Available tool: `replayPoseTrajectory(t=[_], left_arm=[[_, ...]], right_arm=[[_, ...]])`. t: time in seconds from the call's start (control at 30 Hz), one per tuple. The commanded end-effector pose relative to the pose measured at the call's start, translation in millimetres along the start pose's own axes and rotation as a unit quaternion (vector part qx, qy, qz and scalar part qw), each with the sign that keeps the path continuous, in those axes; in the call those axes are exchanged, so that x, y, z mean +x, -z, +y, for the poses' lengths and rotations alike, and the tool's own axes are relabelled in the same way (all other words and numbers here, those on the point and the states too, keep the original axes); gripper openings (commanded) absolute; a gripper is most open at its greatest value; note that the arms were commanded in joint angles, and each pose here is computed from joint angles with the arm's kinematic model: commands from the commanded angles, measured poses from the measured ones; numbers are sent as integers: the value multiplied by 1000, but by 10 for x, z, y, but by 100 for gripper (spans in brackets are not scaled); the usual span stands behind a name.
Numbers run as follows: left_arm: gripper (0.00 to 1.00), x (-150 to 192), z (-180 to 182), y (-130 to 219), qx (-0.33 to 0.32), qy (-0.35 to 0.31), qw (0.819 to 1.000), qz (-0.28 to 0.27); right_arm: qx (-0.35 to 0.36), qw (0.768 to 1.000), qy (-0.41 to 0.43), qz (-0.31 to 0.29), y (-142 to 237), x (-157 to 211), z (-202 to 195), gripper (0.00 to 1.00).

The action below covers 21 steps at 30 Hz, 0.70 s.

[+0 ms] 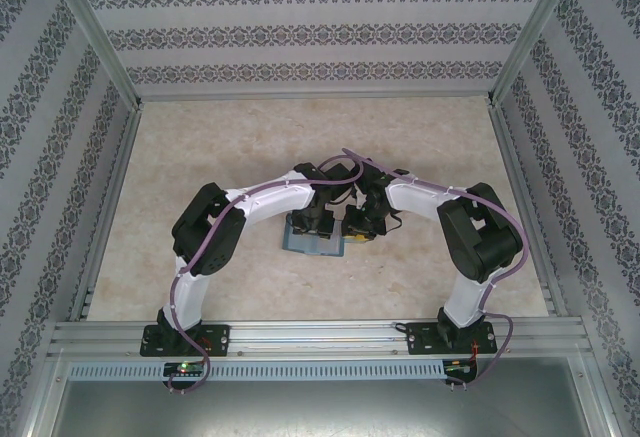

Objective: Take the credit cards out of the card holder

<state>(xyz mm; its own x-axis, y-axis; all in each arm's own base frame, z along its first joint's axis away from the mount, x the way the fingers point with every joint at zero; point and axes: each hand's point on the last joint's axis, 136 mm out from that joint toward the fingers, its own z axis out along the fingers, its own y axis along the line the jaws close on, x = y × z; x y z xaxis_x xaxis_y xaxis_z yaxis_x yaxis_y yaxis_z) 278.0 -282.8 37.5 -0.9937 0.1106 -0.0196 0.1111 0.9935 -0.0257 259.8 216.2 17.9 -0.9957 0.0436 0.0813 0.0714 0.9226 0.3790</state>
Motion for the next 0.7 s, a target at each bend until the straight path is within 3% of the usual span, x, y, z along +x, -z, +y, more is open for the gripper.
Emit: replayPoseTrajectory(t=[0.0,0.37,0.67], left_arm=[[43,38,-65,100,8,-14,1000,0],[36,-53,-272,240,70,-1,997,-21],[35,-82,-503,205,146,20,989,-8]], right_arm=[[15,1000,7,-3,45,32,-33,28],[-8,1000,-1,-18,203,35,-6,28],[36,999,-5,-13,140,72,-218,28]])
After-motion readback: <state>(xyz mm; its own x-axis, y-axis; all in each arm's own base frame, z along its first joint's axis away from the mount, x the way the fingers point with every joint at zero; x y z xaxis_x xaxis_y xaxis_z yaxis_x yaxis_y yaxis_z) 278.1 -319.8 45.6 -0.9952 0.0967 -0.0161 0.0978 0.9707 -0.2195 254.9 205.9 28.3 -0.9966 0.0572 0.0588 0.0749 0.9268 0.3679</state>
